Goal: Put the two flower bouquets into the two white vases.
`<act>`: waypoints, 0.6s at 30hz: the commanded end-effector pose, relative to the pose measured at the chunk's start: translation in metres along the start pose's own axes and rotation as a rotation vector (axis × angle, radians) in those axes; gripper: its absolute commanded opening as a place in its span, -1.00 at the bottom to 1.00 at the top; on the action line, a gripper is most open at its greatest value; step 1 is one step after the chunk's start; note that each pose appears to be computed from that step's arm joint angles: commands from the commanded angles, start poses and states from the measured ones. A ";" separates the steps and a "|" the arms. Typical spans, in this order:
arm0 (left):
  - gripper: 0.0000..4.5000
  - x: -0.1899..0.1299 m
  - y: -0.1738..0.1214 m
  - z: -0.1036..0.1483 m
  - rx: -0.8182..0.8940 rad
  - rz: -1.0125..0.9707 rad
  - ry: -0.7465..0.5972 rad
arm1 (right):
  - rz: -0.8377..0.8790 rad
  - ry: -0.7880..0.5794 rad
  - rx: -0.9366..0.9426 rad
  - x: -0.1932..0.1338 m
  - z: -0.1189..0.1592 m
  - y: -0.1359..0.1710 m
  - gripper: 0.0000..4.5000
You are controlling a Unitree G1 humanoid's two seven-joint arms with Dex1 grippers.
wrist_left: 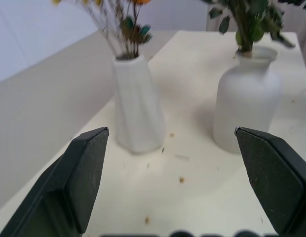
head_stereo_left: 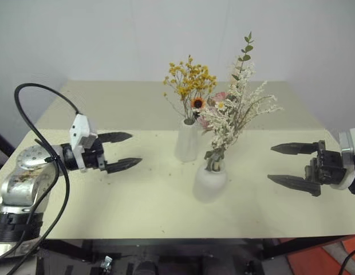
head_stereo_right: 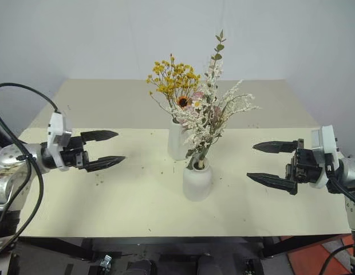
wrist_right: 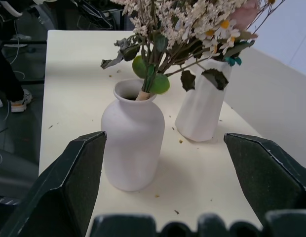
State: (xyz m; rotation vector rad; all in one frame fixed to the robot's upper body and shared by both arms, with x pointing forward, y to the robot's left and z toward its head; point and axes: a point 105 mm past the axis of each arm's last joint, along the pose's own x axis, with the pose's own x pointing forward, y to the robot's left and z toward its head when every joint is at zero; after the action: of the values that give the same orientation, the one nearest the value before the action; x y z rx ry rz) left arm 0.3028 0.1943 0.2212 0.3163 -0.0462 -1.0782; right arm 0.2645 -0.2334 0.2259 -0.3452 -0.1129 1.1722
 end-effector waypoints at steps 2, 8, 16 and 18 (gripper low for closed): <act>0.99 -0.016 0.002 0.013 0.063 0.047 -0.019 | -0.031 0.003 -0.044 -0.007 0.007 -0.002 1.00; 0.99 -0.021 -0.007 0.008 0.045 0.063 -0.007 | -0.041 0.011 -0.021 -0.010 0.002 0.002 1.00; 0.99 -0.018 -0.017 0.004 0.017 0.074 -0.017 | -0.058 0.026 -0.006 -0.013 0.000 0.004 1.00; 0.99 -0.019 -0.017 0.005 0.015 0.075 -0.018 | -0.059 0.027 -0.003 -0.012 -0.002 0.005 1.00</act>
State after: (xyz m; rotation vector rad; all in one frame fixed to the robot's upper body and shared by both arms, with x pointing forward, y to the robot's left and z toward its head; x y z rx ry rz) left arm 0.2831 0.2026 0.2122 0.3034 -0.0413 -1.0071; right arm 0.2597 -0.2432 0.2124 -0.3216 -0.0638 1.1160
